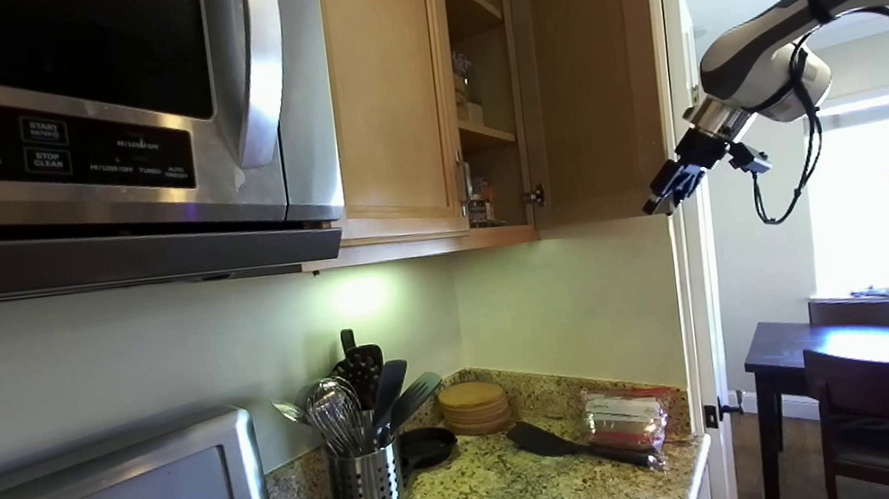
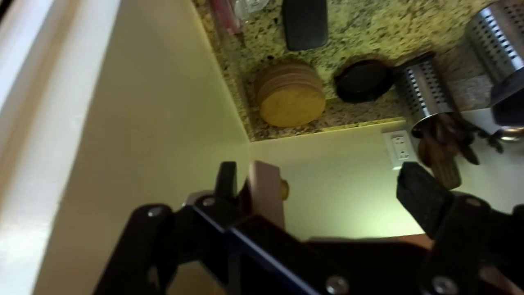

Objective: Close the second cupboard drawer to the right of the microwave

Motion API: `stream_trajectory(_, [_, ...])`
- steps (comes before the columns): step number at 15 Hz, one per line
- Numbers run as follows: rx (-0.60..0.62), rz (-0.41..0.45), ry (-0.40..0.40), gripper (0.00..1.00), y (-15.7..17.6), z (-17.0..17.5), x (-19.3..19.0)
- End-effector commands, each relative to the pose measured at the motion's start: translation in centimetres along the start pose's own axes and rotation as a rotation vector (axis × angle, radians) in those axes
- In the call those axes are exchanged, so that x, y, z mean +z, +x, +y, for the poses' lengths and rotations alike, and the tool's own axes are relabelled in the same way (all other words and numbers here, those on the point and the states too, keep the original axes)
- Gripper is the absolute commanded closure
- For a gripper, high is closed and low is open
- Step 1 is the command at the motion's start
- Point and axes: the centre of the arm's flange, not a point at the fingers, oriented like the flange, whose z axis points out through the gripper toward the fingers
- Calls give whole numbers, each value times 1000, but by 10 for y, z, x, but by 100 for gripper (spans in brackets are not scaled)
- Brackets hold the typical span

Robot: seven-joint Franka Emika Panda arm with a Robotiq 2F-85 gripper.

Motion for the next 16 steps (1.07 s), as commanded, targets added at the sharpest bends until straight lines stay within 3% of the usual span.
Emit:
stream_trajectory(1, [-63, 14, 178, 0, -9, -36, -3])
stream_trajectory(5, [-96, 25, 340, 0, -5, -65, -1])
stream_trajectory(9, [-122, -10, 444, 0, -9, -75, -2])
stream_trajectory(12, [-119, -53, 409, 0, -18, -68, 6])
stream_trajectory(16, [-81, -112, 290, 0, -36, -35, 18])
